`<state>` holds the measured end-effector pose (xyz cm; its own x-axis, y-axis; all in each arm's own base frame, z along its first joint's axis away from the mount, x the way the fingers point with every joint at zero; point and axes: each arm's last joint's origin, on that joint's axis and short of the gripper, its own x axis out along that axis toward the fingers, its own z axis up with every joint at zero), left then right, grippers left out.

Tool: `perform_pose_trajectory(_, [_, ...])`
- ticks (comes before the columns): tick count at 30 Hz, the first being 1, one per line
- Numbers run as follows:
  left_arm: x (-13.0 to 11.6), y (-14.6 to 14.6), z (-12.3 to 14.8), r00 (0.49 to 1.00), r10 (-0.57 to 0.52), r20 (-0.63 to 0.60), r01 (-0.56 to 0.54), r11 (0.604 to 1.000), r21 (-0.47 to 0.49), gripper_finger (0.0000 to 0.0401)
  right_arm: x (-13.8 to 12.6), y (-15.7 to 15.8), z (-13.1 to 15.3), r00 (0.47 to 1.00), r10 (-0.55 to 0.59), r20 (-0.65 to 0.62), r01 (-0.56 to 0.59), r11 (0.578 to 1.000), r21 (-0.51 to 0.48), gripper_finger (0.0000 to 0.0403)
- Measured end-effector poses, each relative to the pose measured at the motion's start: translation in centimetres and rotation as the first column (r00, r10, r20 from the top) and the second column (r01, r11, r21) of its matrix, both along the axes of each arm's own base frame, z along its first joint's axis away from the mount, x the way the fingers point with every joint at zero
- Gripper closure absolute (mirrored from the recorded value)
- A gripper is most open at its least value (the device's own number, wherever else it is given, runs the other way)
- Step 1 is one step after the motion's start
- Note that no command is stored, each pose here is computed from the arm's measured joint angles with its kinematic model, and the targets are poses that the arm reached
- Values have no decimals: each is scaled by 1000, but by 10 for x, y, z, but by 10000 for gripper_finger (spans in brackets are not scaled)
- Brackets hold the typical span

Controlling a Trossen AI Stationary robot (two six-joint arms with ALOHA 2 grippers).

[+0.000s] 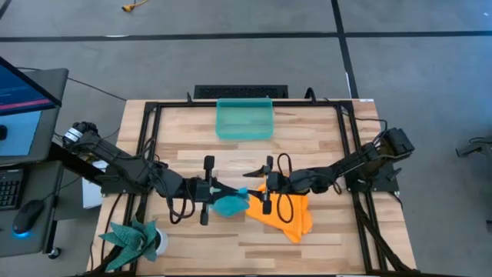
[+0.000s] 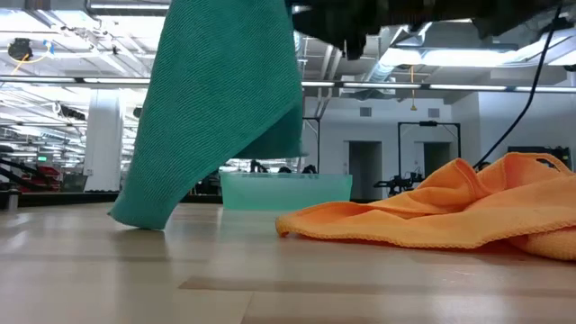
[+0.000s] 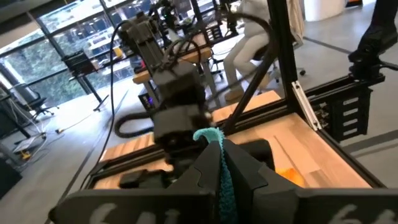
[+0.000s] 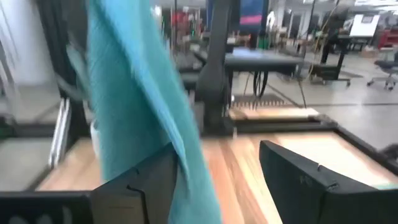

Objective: Roll microfiber towels into tight, uniform cylinder then place into a basket
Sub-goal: Fold the blue microfiber cloth

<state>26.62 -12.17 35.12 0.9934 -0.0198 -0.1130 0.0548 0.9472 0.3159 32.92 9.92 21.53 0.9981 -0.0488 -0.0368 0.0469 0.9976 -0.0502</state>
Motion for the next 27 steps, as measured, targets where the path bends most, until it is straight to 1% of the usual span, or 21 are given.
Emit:
perform_pose_trajectory(1, [0,0,0,1000,0,1,0,1000,0,401,2,-1,-3,1000,-4,-7,4,1000,7,168])
perform_pose_trajectory(3, [0,0,0,1000,-1,1,1,1000,6,401,3,-1,-16,998,-5,-69,4,1000,-13,187])
perform_pose_trajectory(6, [0,0,0,1000,0,2,0,1000,7,401,9,2,-22,998,0,-66,-1,1000,-10,223])
perform_pose_trajectory(9, [0,0,1,1000,0,7,0,1000,5,401,11,5,-37,994,6,-112,-7,1000,-8,260])
perform_pose_trajectory(11, [0,0,1,1000,-1,7,1,1000,9,401,11,8,-45,989,14,-148,-16,1000,-10,279])
perform_pose_trajectory(13, [0,0,1,1000,-1,8,1,1000,16,401,12,12,-45,991,26,-135,-27,1000,-4,293])
perform_pose_trajectory(14, [0,0,1,1000,-1,9,1,1000,16,401,14,14,-47,990,32,-135,-32,999,0,298])
perform_pose_trajectory(16, [0,0,2,1000,-1,21,1,1000,10,401,11,16,-55,983,35,-178,-39,999,-15,305])
perform_pose_trajectory(18, [0,0,4,999,-2,37,2,1000,11,401,13,18,-55,985,38,-169,-40,999,-6,308])
perform_pose_trajectory(24, [0,0,6,998,0,57,-1,1000,24,401,14,18,-72,975,27,-221,-25,1000,12,310])
perform_pose_trajectory(27, [0,0,8,998,-1,58,0,1000,31,401,14,18,-74,971,25,-236,-20,1000,24,311])
